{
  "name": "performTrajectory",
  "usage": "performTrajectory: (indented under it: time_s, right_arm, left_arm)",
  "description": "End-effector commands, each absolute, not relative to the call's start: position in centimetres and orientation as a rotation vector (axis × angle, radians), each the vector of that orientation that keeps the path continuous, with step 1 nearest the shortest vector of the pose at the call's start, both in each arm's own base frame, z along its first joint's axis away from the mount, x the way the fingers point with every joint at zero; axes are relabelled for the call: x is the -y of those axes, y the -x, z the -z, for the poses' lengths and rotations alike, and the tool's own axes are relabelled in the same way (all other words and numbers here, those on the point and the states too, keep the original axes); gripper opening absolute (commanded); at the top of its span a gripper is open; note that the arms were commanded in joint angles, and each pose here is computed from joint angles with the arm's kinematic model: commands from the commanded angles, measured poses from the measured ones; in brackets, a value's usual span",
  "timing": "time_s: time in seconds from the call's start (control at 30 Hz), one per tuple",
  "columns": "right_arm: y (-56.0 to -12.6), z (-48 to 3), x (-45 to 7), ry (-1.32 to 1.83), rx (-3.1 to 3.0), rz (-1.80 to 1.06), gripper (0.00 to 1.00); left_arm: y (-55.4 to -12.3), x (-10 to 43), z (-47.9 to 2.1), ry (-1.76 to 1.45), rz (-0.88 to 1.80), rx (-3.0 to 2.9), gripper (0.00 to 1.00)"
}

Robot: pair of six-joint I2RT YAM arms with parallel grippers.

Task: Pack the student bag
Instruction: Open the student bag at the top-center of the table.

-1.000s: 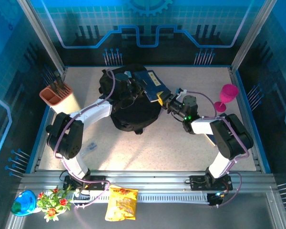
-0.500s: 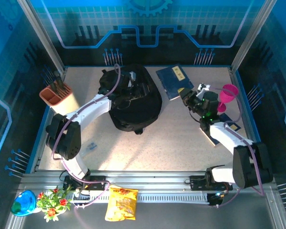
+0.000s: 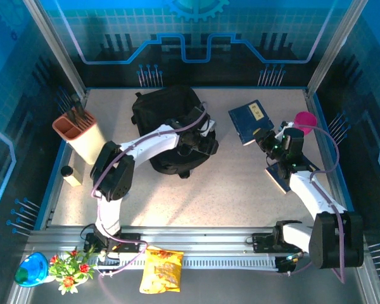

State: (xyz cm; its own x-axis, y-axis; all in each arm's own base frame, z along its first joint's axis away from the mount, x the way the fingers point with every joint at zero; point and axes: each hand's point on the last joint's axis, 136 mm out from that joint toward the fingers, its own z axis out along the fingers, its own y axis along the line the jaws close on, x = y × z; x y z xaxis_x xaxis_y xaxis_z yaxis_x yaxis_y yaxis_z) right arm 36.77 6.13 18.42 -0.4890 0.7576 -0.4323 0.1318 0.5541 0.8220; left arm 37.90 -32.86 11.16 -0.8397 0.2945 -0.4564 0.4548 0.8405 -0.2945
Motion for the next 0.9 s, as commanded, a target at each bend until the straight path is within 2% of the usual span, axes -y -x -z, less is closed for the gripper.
performTrajectory:
  time_s: [0.0,0.23,0.63,0.87]
  right_arm:
    - [-36.6,-19.3,-5.8,-0.676,-1.924,-0.938,0.05]
    - [-36.6,-19.2,-5.7,-0.676,-1.918,-0.95,0.05]
    - [-36.5,-18.8,-5.7,-0.693,-1.926,-0.961,0.05]
    - [-36.5,-19.0,-5.8,-0.689,-1.921,-0.962,0.05]
  left_arm:
    - [-37.6,31.4,-10.0,-0.69,0.414,-2.69,0.58]
    - [-37.3,30.7,-8.4,-0.809,0.302,-2.765,0.53]
    - [-37.4,31.3,-9.3,-0.822,0.344,-2.774,0.23]
    - [-36.9,32.5,-10.4,-0.809,0.51,-2.78,0.16]
